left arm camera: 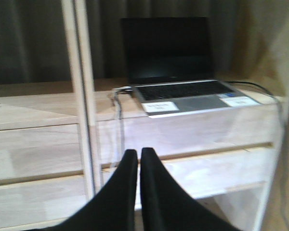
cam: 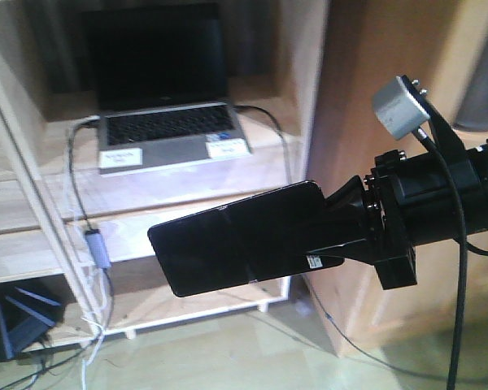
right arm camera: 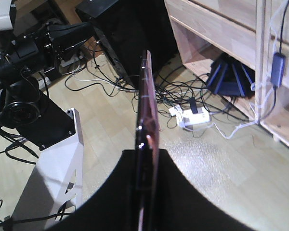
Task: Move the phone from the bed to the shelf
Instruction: 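Drive up to the shelf unit with the grey laptop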
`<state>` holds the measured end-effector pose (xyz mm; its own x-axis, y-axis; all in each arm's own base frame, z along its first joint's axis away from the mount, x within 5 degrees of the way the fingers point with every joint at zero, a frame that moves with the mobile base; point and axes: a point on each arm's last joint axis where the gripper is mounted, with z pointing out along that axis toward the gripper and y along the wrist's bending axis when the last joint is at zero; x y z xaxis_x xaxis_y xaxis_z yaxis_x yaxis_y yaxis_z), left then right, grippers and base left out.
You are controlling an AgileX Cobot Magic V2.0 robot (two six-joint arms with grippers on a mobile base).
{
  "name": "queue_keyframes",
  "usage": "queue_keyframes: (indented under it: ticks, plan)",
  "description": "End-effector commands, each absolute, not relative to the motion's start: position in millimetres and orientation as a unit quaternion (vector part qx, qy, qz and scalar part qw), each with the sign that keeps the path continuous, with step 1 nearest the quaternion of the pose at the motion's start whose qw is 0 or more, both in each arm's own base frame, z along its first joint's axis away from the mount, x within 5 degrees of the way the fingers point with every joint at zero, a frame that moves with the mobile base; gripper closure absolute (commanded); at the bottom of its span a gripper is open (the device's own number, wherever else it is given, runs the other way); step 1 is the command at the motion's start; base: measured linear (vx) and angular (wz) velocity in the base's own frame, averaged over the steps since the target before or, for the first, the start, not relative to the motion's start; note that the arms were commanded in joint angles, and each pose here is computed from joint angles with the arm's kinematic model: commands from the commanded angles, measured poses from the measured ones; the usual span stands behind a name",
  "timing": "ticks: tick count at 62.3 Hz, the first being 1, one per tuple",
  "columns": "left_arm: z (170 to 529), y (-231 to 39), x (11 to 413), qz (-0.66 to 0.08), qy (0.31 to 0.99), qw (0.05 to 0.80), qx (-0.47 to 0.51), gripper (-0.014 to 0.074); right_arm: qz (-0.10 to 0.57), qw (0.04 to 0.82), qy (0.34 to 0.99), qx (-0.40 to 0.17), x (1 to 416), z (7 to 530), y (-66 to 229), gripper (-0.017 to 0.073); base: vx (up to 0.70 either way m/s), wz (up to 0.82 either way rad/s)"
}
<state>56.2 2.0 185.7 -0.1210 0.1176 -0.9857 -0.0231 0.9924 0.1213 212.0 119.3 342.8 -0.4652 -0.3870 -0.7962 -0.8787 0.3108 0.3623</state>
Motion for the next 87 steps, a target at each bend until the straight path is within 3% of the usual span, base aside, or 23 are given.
queue_keyframes:
  ticks: [1,41,87]
  plan:
    - [200.3,1.8,54.9,0.05,0.71,0.702,0.026,0.0592,0.452,0.313,0.719,-0.426,200.8,363.7,122.0,0.0562,0.33,0.4]
    - [200.3,1.8,54.9,0.05,0.71,0.702,0.026,0.0592,0.452,0.313,0.719,-0.426,200.8,363.7,122.0,0.0562,0.27,0.27]
    - [200.3,1.8,54.9,0.05,0.71,0.702,0.026,0.0592,0.452,0.313,0.719,-0.426,200.8,363.7,122.0,0.0562,0.17,-0.01]
